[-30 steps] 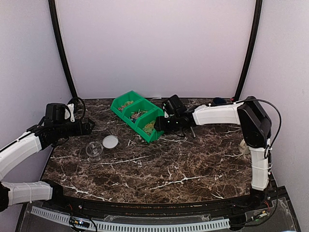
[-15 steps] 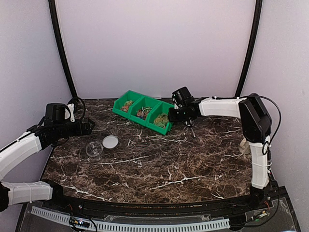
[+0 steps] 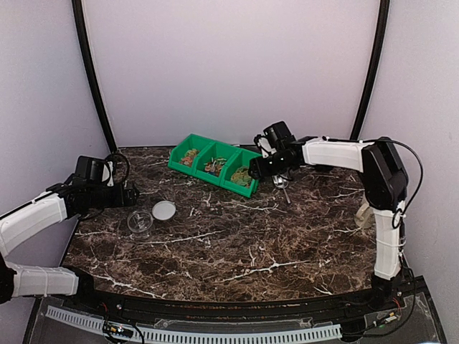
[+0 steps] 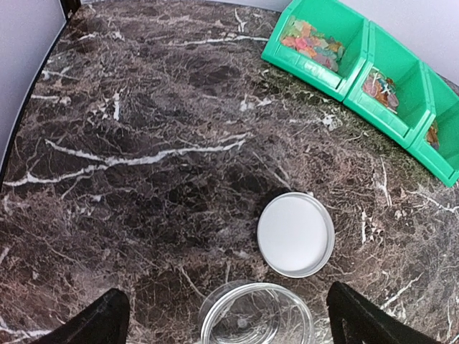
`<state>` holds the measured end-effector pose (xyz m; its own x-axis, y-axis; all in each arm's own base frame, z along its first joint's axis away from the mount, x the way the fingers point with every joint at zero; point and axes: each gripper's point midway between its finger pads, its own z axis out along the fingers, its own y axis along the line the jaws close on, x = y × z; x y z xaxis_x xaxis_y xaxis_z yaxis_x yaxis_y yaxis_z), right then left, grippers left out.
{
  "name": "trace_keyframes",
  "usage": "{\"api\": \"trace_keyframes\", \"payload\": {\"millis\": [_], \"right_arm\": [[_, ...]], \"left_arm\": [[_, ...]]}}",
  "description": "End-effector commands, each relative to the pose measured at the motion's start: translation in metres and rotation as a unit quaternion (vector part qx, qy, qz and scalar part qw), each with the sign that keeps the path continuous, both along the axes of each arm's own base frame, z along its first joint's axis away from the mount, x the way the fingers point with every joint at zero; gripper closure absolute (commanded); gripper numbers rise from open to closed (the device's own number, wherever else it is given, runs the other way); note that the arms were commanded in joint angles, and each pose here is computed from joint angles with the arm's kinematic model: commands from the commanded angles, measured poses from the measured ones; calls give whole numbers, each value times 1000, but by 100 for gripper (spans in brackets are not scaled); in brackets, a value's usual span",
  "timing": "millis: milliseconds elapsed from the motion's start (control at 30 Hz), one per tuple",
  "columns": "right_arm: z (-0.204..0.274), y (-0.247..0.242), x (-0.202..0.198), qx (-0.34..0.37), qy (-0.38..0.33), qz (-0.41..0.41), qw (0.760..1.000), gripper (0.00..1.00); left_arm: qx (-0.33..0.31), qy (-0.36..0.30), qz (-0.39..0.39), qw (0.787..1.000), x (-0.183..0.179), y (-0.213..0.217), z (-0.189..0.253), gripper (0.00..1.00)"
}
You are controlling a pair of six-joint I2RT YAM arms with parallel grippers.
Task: Pack the candies
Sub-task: Move the storage box to the corner of the board, then move the packing bottle to the center of the board.
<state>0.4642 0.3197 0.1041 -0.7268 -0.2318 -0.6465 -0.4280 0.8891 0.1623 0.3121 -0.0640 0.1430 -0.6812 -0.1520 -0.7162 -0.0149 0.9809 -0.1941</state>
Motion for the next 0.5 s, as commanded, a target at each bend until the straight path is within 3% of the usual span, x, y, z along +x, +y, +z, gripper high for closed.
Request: {"api": "trace_keyframes", "payload": {"millis": [0, 267, 467], "right_arm": [[76, 7, -23, 52, -52, 44, 996, 25], [106, -17, -51, 56, -83, 39, 994, 20], [119, -28, -66, 66, -101, 33, 992, 20]], "left_arm": [[-18, 33, 13, 999, -6, -2, -10, 1], [-110, 65, 12, 992, -15, -24, -40, 1], [-117, 95, 16, 989, -17, -26, -57, 1]]}}
